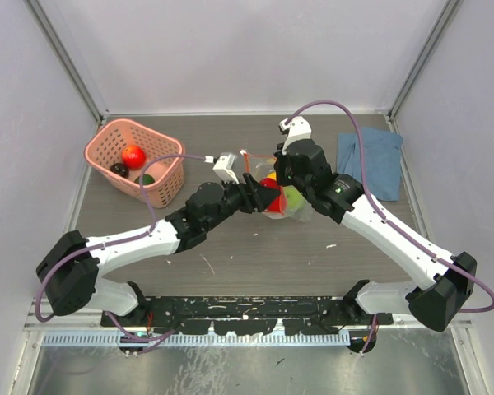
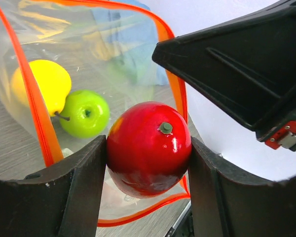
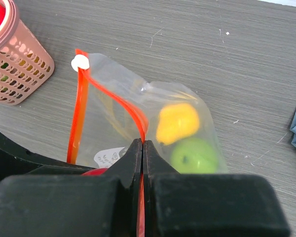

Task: Place the food in the zip-top bag and seal the zipper
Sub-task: Place the fake fruit in the zipper food storage bag.

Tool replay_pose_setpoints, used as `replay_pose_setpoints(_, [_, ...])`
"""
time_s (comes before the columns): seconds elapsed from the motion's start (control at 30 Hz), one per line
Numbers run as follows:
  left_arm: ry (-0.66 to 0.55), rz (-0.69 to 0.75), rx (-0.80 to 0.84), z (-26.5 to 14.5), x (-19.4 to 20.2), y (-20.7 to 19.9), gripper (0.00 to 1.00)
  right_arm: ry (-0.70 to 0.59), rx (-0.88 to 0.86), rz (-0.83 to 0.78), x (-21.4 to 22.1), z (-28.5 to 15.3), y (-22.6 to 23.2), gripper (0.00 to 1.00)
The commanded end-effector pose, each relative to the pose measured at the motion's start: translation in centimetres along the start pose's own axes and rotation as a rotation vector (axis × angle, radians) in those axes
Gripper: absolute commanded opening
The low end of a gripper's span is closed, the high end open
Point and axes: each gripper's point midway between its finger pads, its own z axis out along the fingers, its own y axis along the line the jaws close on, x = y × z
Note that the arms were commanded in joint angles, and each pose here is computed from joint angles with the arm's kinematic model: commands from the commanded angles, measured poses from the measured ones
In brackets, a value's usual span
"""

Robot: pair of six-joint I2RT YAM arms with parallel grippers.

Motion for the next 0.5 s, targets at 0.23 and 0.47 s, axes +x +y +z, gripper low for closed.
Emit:
replay_pose_setpoints(0.23, [-0.026, -0.058, 0.001, 0.9, 0.0, -0.5, 0.57, -0.108, -0.025, 0.053, -3.1, -0.8, 0.5, 0.00])
replay_pose_setpoints(0.47, [0.000, -0.068, -0.006, 0.7, 0.5, -0.4, 0.71, -0.108, -0.018, 0.055, -3.0, -0.9, 0.3, 0.00])
